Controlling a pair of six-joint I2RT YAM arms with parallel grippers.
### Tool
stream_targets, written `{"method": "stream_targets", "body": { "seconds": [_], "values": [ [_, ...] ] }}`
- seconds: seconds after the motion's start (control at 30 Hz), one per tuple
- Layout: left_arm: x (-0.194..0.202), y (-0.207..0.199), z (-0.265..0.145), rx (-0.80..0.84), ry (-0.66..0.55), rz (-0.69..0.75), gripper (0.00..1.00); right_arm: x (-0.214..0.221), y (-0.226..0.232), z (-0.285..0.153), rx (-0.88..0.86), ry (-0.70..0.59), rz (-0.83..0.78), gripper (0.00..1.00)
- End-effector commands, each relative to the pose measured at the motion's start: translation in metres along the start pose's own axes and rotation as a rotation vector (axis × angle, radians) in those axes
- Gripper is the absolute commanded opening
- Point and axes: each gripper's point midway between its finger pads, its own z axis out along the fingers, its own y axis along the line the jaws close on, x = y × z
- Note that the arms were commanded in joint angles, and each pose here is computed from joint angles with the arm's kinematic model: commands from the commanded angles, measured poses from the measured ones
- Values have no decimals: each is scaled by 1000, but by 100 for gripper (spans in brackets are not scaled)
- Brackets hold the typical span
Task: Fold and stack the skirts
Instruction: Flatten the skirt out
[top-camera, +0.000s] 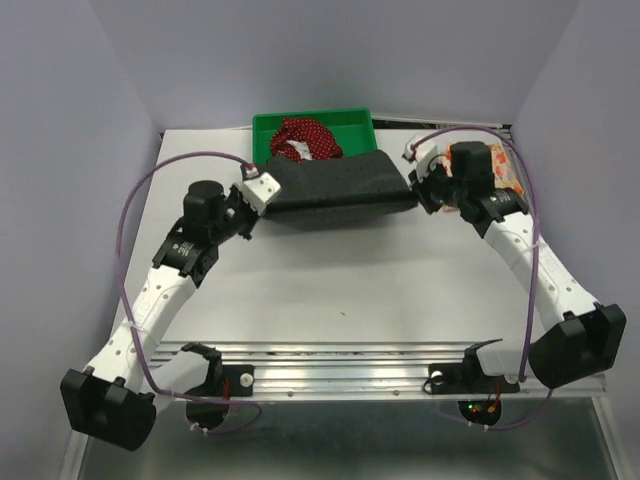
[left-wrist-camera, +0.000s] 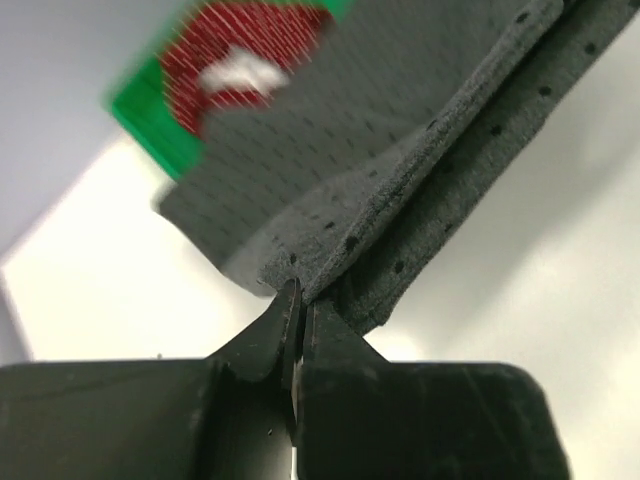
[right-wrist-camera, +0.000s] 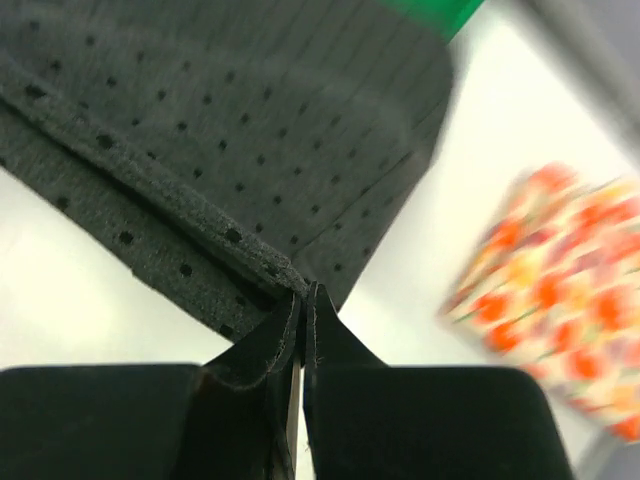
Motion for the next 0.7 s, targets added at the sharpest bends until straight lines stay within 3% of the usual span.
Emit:
{"method": "stream_targets", "body": {
  "seconds": [0.0, 0.07, 0.13, 0.17, 0.2, 0.3, 0.37, 0.4, 0.67],
  "values": [
    [109, -39, -18, 145, 314, 92, 8, 161, 51, -20, -247, 501, 9, 7],
    [120, -62, -26, 238, 334, 163, 18, 179, 70, -29, -323, 547, 21, 10],
    [142, -89, -39, 343, 392, 187, 28, 193, 91, -43, -416, 576, 9, 27],
    [143, -97, -45, 367, 389, 204, 32, 194, 96, -49, -439, 580, 3, 37],
    [149, -111, -52, 421, 409, 223, 41, 197, 108, -58, -505, 588, -8, 69],
    [149, -130, -66, 491, 420, 246, 47, 195, 118, -73, -563, 579, -45, 98],
    [143, -135, -72, 511, 411, 248, 53, 193, 122, -85, -589, 580, -51, 100],
    [140, -137, -76, 523, 412, 250, 65, 186, 124, -92, -597, 553, -60, 100],
    [132, -136, -88, 563, 464, 314, 70, 152, 115, -101, -578, 466, -91, 100]
  ]
}}
